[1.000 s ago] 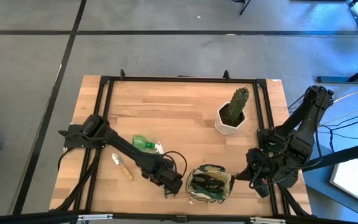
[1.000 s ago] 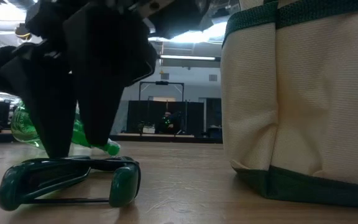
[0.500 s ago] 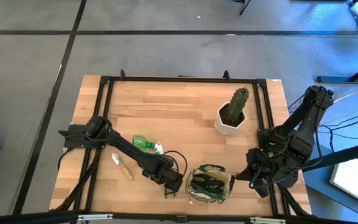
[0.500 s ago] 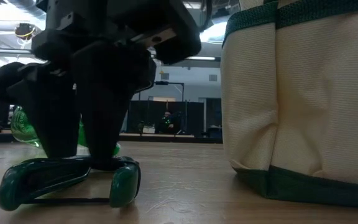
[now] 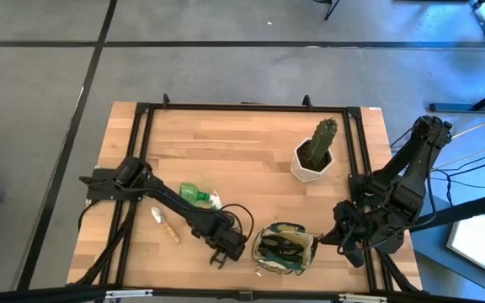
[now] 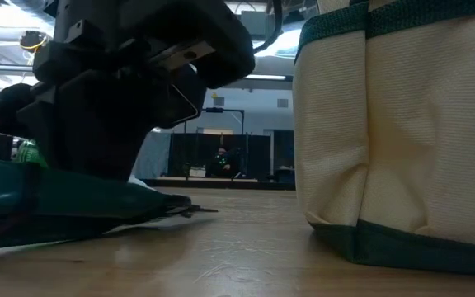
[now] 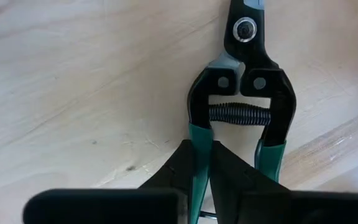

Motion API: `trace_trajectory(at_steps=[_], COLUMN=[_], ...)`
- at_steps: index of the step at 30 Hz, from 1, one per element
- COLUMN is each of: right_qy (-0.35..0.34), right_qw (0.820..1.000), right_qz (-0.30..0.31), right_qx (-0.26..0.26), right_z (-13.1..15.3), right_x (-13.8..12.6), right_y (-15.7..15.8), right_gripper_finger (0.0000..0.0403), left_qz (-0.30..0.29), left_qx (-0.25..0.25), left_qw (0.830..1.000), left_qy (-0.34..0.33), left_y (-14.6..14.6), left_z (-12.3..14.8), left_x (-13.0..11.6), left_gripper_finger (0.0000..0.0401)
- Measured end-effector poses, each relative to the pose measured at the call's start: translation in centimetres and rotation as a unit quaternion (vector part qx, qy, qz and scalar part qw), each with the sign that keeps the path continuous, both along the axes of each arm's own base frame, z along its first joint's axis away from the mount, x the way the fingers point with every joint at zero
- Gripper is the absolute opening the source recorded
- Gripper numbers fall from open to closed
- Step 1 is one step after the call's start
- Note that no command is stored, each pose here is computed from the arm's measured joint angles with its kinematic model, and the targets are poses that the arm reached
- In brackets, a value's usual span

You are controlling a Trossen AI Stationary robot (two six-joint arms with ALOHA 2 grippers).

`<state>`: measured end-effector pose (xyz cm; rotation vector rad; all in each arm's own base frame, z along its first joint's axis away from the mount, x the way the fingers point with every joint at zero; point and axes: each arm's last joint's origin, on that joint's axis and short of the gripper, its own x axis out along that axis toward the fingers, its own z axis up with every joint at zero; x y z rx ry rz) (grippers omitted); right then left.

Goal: Pick & Place Garden tools in Gardening bag
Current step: Put the grafting pruner into the side pocket of the white bag

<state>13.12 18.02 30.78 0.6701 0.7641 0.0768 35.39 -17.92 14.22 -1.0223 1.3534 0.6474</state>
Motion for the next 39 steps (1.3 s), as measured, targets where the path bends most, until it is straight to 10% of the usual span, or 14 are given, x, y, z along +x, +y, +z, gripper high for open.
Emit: trace_trajectory(at_steps=[10, 18, 28, 39], right_qy=[-0.011, -0.088, -0.265, -0.438], right_qw=[1.000, 0.996, 0.946, 0.872], right_qz=[-0.008, 0.020, 0.175, 0.203], right_qx=[0.005, 0.017, 0.066, 0.084], right_z=[0.2, 1.5, 5.3, 8.5], right_x=[0.2, 1.4, 3.2, 5.3], right_y=[0.0, 0.4, 0.7, -1.5], right_gripper_finger=[0.0000, 0.0000, 0.0000, 0.0060], left_qz=[-0.022, -0.089, -0.161, -0.223], left_qx=[0.112, 0.150, 0.116, 0.038], left_qw=[0.991, 0.947, 0.833, 0.637], left_qy=[-0.062, -0.269, -0.517, -0.736], left_y=[0.1, 0.3, 2.2, 4.9], left_z=[7.1, 14.0, 20.2, 25.2], left_x=[-1.0, -0.6, 2.1, 3.9], left_gripper_finger=[0.0022, 0.0022, 0.0022, 0.0022])
